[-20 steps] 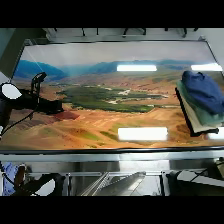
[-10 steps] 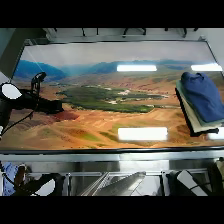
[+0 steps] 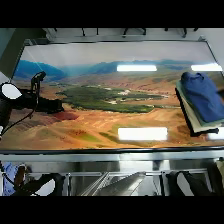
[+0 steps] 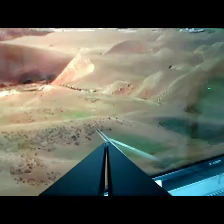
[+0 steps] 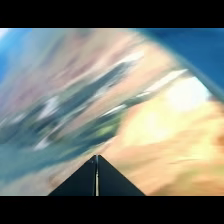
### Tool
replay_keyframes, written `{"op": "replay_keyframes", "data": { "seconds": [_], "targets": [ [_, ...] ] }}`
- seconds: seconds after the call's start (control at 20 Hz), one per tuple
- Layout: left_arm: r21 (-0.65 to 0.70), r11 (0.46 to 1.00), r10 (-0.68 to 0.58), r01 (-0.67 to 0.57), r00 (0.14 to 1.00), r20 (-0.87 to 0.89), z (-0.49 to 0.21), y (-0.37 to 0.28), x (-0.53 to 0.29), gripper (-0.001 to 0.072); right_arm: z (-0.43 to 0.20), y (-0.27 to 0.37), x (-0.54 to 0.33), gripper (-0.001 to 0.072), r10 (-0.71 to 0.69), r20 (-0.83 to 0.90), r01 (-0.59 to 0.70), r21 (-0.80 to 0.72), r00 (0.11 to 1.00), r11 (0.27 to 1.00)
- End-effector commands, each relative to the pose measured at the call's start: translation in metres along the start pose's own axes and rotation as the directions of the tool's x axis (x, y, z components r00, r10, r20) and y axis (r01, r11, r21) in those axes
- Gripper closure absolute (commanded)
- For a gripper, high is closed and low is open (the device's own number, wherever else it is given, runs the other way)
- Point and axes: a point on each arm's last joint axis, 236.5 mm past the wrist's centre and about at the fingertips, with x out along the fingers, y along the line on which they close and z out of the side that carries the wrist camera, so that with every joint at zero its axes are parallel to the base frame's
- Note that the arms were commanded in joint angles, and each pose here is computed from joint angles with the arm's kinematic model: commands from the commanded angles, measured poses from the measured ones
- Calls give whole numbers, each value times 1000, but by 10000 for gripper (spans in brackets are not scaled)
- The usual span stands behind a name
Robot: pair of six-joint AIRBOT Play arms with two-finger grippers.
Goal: Fold the shirts.
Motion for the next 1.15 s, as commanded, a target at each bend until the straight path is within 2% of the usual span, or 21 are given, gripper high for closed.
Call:
{"op": "replay_keyframes", "data": {
  "seconds": [0.0,0.15,0.3,1.1],
  "targets": [
    [-10,1000,-22,22,1000,-12,-3,-6,-1,693,-89,126,67,689,261,-221,-304,-188,940,934],
    [14,1000,-23,24,998,-52,-12,-12,1,694,-196,172,131,688,212,-436,-388,-366,874,846],
    [37,999,-32,35,996,-79,-18,-21,3,694,-248,174,166,689,154,-528,-400,-390,835,830],
    [34,998,-43,48,990,-135,-31,-24,2,694,-263,166,185,688,119,-565,-381,-372,816,847]
  ]
}}
